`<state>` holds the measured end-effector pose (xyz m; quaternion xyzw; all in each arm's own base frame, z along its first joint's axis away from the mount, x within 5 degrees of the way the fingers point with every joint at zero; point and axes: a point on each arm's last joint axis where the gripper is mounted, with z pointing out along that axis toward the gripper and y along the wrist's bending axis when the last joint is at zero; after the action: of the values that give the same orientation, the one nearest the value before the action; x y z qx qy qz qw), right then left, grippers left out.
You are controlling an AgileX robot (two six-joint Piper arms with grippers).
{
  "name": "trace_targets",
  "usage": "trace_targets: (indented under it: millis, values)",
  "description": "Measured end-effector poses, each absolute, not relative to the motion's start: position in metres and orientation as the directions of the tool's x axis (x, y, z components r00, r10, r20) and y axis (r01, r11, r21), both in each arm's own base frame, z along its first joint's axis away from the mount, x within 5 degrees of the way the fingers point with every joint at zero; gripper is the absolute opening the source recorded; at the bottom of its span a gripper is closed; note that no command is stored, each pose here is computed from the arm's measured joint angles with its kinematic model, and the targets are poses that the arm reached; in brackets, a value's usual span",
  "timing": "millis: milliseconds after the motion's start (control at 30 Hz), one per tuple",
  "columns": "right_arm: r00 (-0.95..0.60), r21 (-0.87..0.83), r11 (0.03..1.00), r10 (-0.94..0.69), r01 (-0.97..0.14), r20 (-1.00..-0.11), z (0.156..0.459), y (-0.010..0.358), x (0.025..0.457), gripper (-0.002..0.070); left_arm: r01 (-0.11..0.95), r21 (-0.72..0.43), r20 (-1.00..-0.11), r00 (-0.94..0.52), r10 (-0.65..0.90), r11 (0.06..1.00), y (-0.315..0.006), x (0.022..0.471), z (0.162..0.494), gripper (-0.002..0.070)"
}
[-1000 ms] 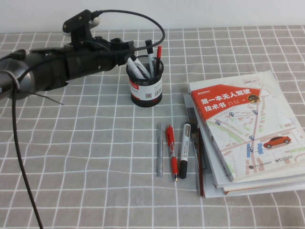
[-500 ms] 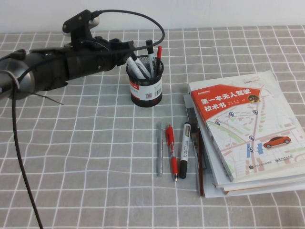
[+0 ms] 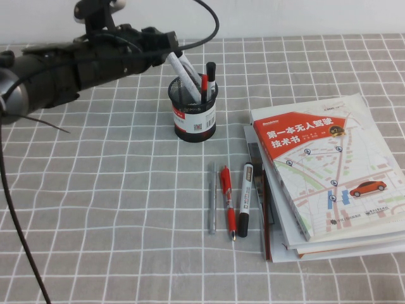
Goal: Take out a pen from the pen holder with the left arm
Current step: 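Take a marker out of the pen holder and lay it on the table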
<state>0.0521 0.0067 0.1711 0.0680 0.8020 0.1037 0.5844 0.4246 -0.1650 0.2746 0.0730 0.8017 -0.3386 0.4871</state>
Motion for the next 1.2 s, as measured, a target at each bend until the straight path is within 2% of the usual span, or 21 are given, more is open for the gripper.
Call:
trace_targets:
  millis: [467, 1100, 1200]
  values:
    - [-0.308, 0.246, 0.969, 0.230, -0.012, -0.923, 0.171, 0.007, 0.052, -0.0013, 0.488, -0.419, -0.850, -0.506, -0.143, 0.766, -0.165, 0.420, 0.279, 0.0107]
    - [-0.308, 0.246, 0.969, 0.230, -0.012, -0.923, 0.171, 0.007, 0.052, -0.0013, 0.447, -0.418, -0.817, -0.565, -0.113, 0.791, -0.167, 0.433, 0.240, 0.0108]
    - [-0.308, 0.246, 0.969, 0.230, -0.012, -0.923, 0.171, 0.007, 0.052, -0.0013, 0.446, -0.419, -0.816, -0.566, -0.113, 0.791, -0.168, 0.434, 0.239, 0.0160]
